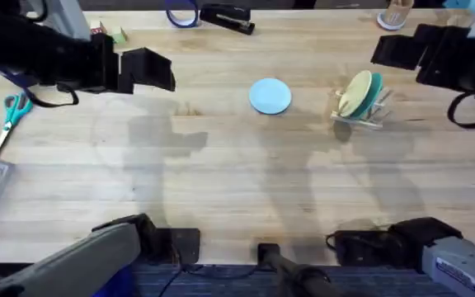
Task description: Pick up the plates from the table one by one and place each into a slot on the dish rack.
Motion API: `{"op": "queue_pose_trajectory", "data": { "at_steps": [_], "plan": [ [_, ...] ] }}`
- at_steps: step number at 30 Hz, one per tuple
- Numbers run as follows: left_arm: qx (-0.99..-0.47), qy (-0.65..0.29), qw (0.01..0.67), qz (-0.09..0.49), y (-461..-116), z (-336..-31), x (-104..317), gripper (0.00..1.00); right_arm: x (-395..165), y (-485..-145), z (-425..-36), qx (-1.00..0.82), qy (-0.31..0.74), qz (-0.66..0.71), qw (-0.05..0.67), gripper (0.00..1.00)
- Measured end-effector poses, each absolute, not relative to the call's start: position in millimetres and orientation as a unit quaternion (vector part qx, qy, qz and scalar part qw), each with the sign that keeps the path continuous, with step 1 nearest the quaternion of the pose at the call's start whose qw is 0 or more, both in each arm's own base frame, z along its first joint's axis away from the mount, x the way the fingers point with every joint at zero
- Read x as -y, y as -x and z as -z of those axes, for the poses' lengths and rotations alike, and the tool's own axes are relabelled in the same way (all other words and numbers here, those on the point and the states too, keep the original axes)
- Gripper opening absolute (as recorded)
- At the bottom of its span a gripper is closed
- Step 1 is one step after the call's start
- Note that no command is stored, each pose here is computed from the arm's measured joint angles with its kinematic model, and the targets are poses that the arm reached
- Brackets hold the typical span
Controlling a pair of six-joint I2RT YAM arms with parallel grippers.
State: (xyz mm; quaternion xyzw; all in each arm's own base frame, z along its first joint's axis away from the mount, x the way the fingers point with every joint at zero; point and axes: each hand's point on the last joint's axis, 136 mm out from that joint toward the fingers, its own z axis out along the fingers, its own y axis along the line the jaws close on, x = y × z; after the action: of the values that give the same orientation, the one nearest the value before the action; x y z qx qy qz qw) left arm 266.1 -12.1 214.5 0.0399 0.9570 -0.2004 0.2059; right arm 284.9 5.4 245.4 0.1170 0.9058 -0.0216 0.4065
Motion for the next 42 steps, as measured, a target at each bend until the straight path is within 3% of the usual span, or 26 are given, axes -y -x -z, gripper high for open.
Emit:
{"op": "queue_pose_trajectory", "data": {
  "at_steps": [14, 21, 35, 36, 42],
  "plan": [
    [-0.935, -0.129, 0.245, 0.222, -288, -228, 70, 0.994, -6, -284, -244, -0.907, -0.115, 0.019, 0.403, 0.996],
    [-0.91, -0.157, 0.276, 0.266, -304, -242, 113, 0.994, -6, -284, -244, -0.908, -0.115, 0.019, 0.403, 0.995],
    [-0.895, -0.172, 0.22, 0.349, -330, -211, 192, 0.97, -6, -281, -241, -0.911, -0.114, 0.022, 0.394, 0.995],
    [-0.887, -0.172, 0.213, 0.373, -337, -206, 204, 0.742, -6, -281, -241, -0.911, -0.114, 0.022, 0.394, 0.995],
    [-0.883, -0.151, 0.181, 0.406, -347, -187, 215, 0.263, -6, -281, -241, -0.911, -0.114, 0.022, 0.394, 0.996]
  ]
}}
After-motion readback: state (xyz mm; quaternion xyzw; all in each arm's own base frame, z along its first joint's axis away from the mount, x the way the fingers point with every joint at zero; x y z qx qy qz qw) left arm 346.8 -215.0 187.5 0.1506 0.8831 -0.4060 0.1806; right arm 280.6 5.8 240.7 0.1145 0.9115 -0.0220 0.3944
